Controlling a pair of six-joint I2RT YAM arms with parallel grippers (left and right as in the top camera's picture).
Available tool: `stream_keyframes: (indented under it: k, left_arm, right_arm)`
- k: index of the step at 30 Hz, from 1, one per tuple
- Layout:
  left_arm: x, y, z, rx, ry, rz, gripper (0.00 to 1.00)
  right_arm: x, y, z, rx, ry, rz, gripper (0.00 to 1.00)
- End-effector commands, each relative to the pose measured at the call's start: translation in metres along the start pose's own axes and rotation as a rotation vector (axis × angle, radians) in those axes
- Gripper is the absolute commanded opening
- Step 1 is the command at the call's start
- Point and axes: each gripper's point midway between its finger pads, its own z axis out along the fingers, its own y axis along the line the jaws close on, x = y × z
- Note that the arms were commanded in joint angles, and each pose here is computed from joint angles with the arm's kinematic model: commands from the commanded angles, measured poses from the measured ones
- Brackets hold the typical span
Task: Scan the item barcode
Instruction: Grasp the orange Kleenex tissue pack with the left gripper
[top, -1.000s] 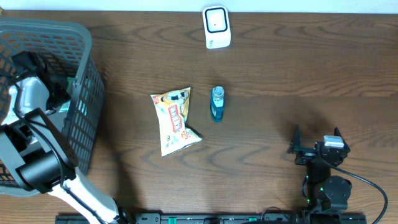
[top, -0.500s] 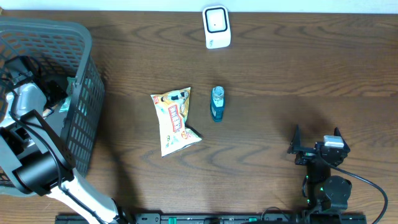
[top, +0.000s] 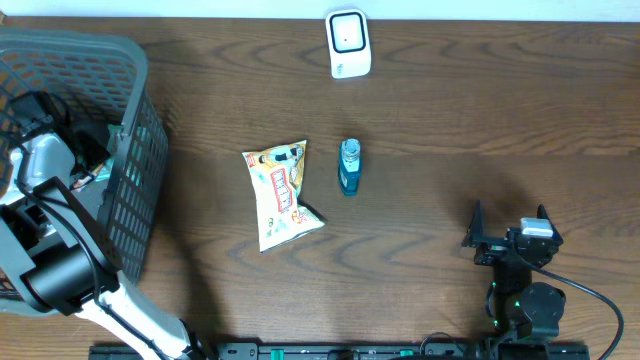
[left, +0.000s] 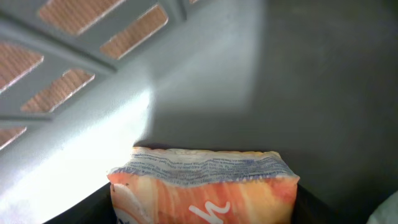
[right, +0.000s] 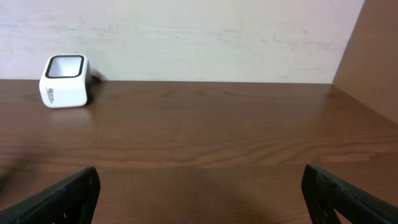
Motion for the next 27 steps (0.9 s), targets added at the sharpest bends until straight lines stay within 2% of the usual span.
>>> stream_keyframes:
  k: [1,5,9,15,20,24,27]
  left_arm:
    - [0.036,0.004,0.015,-0.017,0.115,0.016,0.67]
    - [0.029,0.004,0.0,-0.011,0.094,0.013,0.66]
    - [0.006,0.003,-0.037,0.008,0.015,0.003,0.67]
    - [-0.039,0.01,-0.133,0.05,-0.232,-0.034,0.66]
    - [-0.06,0.017,-0.221,0.117,-0.45,-0.096,0.66]
    - [-0.062,0.021,-0.289,0.24,-0.589,-0.268,0.66]
    - [-0.051,-0.001,-0.332,0.464,-0.607,-0.353,0.66]
  right_arm:
    - [0.0,0.002,0.0,-0.011,0.0,-0.009,0.99]
    - [0.0,0.002,0.0,-0.011,-0.001,-0.009,0.99]
    - [0.0,0.002,0.0,-0.011,-0.001,-0.009,0.99]
    - [0.0,0.002,0.0,-0.011,-0.001,-0.009,0.99]
    - [0.0,0.002,0.0,-0.011,0.0,-0.009,0.99]
    - [0.0,0.002,0.0,-0.011,0.0,-0.009,0.99]
    - [0.0,0.002,0.0,-0.011,-0.001,-0.009,0.99]
